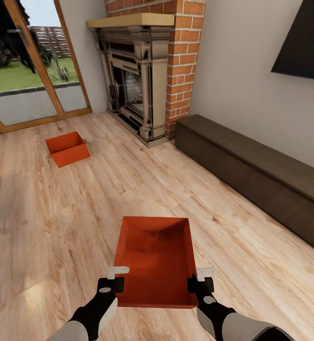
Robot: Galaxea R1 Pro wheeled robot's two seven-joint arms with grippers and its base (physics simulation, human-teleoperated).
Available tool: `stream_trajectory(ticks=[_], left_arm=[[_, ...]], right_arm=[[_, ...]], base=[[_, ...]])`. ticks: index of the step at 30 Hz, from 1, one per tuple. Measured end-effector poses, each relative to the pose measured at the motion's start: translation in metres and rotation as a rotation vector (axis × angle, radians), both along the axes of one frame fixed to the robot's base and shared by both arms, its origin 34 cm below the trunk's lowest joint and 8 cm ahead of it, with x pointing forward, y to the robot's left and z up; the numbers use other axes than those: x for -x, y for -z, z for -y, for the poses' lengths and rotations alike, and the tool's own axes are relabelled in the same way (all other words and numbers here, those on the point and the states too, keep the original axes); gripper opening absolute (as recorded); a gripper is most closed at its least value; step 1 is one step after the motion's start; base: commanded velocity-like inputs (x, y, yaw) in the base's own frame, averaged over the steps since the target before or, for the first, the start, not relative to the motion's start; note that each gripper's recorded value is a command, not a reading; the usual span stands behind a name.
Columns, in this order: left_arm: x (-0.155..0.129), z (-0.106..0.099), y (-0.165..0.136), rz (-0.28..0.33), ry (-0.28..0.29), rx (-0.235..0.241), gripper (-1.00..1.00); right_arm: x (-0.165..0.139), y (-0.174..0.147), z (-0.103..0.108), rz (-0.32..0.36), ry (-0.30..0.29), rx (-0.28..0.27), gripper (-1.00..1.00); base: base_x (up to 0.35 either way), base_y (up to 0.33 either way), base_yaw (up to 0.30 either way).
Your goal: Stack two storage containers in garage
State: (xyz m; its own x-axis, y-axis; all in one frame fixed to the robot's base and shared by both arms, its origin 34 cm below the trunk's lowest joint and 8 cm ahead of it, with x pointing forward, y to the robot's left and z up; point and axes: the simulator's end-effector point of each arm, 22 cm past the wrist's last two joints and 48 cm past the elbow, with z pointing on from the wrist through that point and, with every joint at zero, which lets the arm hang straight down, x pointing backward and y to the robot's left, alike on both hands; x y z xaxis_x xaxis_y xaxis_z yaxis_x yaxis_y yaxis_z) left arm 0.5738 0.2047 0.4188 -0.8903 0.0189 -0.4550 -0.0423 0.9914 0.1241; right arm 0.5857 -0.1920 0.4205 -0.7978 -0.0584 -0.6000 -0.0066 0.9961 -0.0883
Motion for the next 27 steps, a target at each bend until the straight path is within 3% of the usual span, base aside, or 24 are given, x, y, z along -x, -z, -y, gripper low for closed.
stream_trajectory(ticks=[27], left_arm=[[-0.003, -0.001, -0.048, -0.001, -0.003, -0.001, -1.00]], right_arm=[[-0.004, -0.049, -0.001, 0.000, -0.002, 0.004, -1.00]], base=[[0.000, 0.000, 0.000]])
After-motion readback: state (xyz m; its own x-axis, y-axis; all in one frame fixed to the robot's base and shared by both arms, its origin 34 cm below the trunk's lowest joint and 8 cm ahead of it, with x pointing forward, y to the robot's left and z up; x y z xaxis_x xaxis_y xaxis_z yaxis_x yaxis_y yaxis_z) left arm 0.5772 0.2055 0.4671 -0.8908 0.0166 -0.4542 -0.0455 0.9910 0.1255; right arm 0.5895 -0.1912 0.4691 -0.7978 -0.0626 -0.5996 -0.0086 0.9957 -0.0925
